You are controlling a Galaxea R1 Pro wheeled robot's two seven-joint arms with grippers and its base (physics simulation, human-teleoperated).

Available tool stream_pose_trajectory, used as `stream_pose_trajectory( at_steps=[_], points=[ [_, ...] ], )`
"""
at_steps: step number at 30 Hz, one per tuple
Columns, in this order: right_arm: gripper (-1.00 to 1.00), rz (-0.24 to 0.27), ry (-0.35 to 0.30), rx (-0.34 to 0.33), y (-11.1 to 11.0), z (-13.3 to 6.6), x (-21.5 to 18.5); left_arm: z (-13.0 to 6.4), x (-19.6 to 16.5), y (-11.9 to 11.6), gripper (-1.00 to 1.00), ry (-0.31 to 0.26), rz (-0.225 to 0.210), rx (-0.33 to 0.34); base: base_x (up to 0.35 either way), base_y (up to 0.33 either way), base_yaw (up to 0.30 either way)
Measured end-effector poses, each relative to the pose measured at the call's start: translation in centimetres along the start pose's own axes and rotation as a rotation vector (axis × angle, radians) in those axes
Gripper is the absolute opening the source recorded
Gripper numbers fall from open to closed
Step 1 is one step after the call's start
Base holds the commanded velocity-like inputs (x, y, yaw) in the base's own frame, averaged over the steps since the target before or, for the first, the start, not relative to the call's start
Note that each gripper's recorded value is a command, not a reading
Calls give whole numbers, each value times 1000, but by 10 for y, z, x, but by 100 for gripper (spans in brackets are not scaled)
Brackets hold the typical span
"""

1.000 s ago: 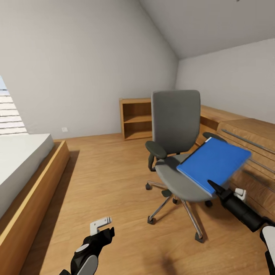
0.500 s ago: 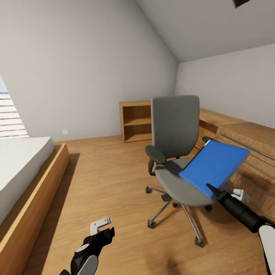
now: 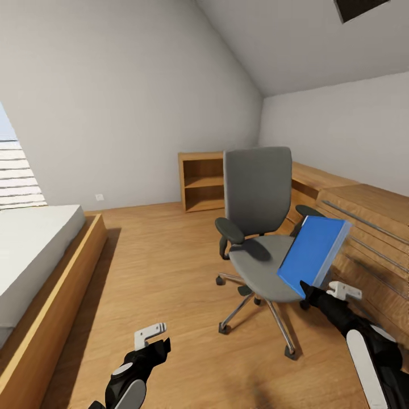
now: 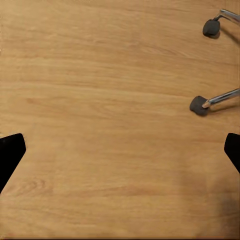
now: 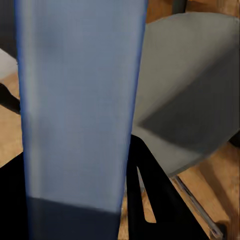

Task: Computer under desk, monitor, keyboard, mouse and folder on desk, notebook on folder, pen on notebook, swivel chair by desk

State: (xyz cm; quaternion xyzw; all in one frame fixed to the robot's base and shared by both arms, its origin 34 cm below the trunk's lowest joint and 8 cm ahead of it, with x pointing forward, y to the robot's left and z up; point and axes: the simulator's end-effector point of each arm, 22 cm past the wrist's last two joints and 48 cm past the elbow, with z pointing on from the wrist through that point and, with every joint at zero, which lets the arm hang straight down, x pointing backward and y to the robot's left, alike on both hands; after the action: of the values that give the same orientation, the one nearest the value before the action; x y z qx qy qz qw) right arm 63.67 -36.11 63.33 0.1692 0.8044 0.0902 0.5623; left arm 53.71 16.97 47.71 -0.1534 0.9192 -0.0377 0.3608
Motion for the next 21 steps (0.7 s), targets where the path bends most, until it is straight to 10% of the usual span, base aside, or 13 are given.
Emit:
stream_pose_trajectory(
  at_steps=[21],
  points=[
    [-100,-62,-131,68,33,-3,-58,-27,-37,-11,100,1,0,1,-6,0,-11]
  ],
)
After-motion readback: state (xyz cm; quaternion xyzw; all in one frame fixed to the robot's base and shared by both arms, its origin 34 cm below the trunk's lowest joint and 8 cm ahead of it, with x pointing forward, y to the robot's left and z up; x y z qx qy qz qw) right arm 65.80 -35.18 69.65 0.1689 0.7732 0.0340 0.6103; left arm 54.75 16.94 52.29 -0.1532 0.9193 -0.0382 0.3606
